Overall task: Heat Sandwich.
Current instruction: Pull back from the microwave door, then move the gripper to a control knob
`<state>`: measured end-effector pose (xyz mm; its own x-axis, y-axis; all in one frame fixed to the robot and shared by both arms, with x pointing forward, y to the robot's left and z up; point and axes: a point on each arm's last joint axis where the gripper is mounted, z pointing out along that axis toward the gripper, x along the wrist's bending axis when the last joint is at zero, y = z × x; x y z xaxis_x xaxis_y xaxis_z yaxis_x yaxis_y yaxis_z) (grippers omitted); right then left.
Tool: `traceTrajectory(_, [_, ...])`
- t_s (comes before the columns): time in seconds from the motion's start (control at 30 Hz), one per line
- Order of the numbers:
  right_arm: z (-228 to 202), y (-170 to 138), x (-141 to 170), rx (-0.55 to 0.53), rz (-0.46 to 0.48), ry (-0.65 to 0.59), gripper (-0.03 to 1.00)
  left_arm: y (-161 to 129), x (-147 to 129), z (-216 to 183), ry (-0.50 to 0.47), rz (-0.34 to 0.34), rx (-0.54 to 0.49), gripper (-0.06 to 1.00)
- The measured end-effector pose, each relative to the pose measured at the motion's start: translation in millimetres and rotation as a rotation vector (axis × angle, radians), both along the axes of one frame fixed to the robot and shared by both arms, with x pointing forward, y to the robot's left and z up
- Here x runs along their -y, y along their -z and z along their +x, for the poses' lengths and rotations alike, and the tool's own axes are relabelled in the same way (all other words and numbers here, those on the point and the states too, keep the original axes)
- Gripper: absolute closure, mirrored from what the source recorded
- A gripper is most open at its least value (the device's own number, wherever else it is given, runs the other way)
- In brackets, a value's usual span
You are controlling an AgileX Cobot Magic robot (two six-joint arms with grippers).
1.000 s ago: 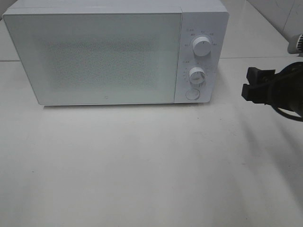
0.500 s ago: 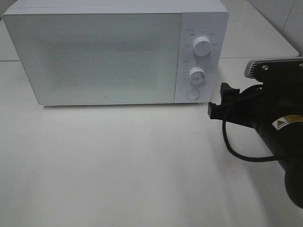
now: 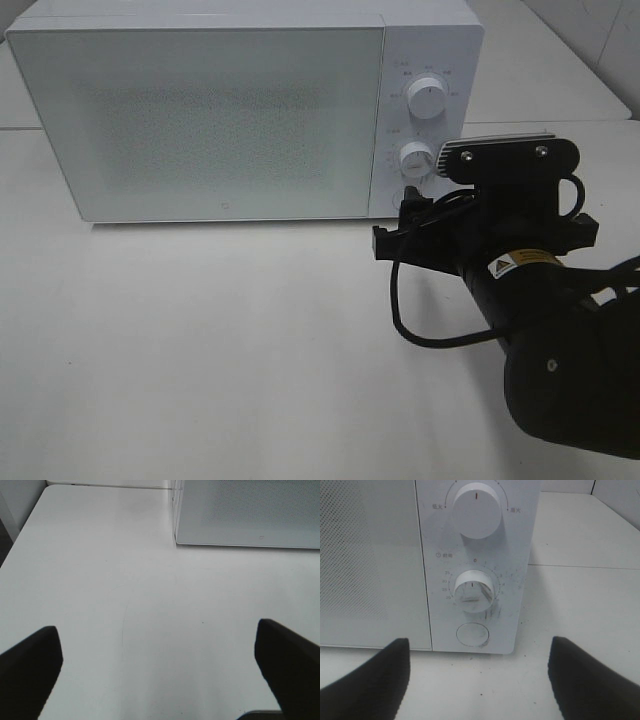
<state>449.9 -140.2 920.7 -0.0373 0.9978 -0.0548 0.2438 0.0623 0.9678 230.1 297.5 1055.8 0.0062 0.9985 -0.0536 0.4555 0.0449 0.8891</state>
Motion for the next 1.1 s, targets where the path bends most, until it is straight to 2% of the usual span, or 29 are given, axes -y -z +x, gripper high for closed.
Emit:
traceTrajectory(0.63, [2, 1, -1, 0.000, 0.013, 0.010, 0.21, 0, 0, 0, 0.000, 0.000, 0.001, -0.05])
traceTrajectory(0.87, [21, 9, 6, -0.004, 0.070, 0.087, 0.18, 0, 0, 0, 0.000, 0.000, 0.001, -0.05])
traceTrajectory(1.1, [36, 2, 5, 0.039, 0.080, 0.065, 0.19, 0, 0, 0, 0.000, 0.000, 0.001, -0.05])
